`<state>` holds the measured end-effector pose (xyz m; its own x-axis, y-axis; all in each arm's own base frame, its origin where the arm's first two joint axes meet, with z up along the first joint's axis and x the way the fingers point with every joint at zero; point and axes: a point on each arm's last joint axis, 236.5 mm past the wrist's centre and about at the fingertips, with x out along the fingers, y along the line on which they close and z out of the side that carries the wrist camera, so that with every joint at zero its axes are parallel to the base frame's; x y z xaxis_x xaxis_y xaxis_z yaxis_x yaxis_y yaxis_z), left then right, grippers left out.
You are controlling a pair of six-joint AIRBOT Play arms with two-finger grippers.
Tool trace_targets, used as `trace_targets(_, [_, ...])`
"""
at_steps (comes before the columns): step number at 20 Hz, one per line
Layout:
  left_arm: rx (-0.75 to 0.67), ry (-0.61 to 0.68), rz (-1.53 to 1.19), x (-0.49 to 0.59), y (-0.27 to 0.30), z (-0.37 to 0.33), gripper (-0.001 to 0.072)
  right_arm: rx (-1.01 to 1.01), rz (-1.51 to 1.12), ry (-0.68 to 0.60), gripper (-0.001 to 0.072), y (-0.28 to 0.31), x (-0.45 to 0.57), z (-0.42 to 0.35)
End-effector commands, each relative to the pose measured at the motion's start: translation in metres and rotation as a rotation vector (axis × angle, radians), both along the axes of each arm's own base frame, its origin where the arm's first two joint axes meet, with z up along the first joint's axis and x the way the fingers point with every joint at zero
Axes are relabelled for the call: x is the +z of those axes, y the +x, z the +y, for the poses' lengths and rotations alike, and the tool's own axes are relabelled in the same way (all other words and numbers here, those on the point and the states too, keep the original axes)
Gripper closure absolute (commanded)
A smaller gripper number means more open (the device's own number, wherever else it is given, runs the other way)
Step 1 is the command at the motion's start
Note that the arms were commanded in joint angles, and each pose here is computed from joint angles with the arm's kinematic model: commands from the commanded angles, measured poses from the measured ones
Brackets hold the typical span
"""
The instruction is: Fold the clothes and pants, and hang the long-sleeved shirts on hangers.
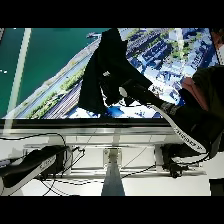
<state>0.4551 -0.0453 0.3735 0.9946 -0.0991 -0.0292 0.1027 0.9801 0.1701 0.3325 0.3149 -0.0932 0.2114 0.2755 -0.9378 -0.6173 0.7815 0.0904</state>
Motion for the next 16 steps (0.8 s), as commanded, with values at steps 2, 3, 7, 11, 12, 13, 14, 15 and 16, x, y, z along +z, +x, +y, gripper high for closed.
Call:
trace_targets(2, [0.0, 0.0, -0.001, 0.0, 0.0, 0.0, 0.0006, 0.036, -0.16, 0.011, 0.0684, 0.041, 0.036, 0.011])
trace_targets(3, [0.0, 0.0, -0.001, 0.0, 0.0, 0.0, 0.0007, 0.031, -0.196, 0.033, 0.0684, 0.053, 0.053, 0.016])
trace_targets(7, [-0.025, -0.053, 0.034, -0.006, -0.002, -0.006, 0.0007, -0.049, -0.378, 0.16, 0.0684, 0.112, 0.153, 0.014])
trace_targets(11, [-0.056, -0.064, 0.291, -0.065, -0.013, -0.016, 0.0007, -0.197, -0.549, 0.242, 0.0684, 0.159, 0.255, -0.049])
trace_targets(12, [-0.057, -0.051, 0.378, -0.085, -0.02, -0.015, 0.0007, -0.242, -0.583, 0.248, 0.0684, 0.166, 0.275, -0.074])
trace_targets(13, [-0.061, -0.041, 0.464, -0.104, -0.027, -0.016, 0.0007, -0.285, -0.606, 0.247, 0.0684, 0.169, 0.29, -0.099])
trace_targets(14, [-0.066, -0.028, 0.567, -0.128, -0.037, -0.017, 0.0007, -0.328, -0.613, 0.235, 0.0684, 0.17, 0.3, -0.124])
trace_targets(15, [-0.082, -0.028, 0.675, -0.151, -0.047, -0.021, 0.0009, -0.366, -0.601, 0.214, 0.0684, 0.169, 0.302, -0.147])
trace_targets(16, [-0.115, -0.048, 0.797, -0.178, -0.06, -0.03, 0.0013, -0.401, -0.573, 0.19, 0.0684, 0.166, 0.299, -0.167])
